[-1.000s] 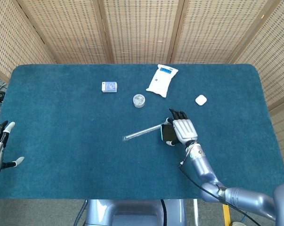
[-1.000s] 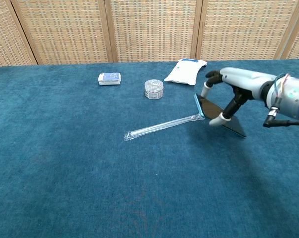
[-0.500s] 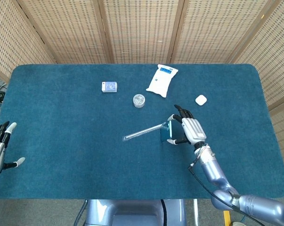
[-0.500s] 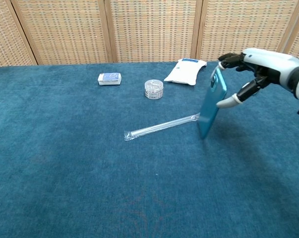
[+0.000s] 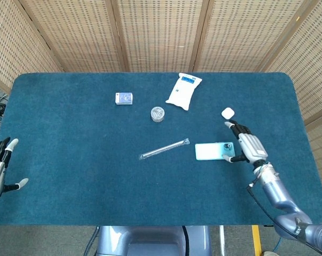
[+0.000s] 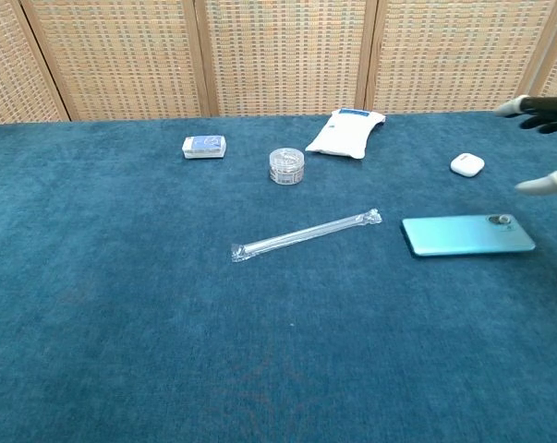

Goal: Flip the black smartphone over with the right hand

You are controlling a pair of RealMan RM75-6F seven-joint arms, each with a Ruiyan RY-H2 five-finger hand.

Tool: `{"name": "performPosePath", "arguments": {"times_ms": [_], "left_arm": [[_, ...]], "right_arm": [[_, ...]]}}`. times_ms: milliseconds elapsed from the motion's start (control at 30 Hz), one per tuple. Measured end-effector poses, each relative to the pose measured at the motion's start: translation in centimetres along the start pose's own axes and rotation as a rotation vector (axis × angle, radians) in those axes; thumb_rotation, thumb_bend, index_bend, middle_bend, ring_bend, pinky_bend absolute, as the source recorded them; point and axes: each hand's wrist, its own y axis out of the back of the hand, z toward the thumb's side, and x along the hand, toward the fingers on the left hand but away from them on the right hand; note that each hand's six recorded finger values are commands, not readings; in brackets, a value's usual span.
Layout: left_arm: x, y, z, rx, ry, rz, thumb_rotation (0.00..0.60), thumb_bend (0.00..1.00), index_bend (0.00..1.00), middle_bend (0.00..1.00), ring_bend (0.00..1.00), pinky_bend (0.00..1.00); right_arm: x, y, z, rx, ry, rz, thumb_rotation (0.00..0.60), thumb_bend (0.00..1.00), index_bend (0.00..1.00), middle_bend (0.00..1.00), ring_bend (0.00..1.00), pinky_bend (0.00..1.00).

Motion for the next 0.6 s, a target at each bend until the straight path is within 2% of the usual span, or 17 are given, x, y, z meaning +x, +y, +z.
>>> {"name": "performPosePath", "arguments": {"times_ms": [200,300,467,600], "left_arm": [[-0.2,0.1,0.2,-0.001,-0.012,0.002,0.600,0.00,0.00,0.00,0.00,0.00],[-0.3,0.1,0.5,0.002,-0.022,0.005,0.600,0.00,0.00,0.00,0.00,0.00],[-0.6,0.1,0.8,0.014,-0.044,0.015,0.600,0.00,0.00,0.00,0.00,0.00],[-1.0,0.0,1.1,0.017,-0.062,0.019,0.600,0.00,0.00,0.00,0.00,0.00]], "right_arm": [[1.8,2.0,-3.6,0.017,-0.044,-0.024,0.600,0.25,0.00,0.00,0.00,0.00],[3.1,3.0,-4.4,0.055,-0.032,-0.057,0.600,0.19,0.00,0.00,0.00,0.00],[6.2,4.5,-5.1,0.143,0.007,-0.149,0.600,0.02,0.00,0.00,0.00,0.00],[9.3,5.1,-5.2,0.237,0.040,-0.246,0.600,0.00,0.00,0.00,0.00,0.00]]}}
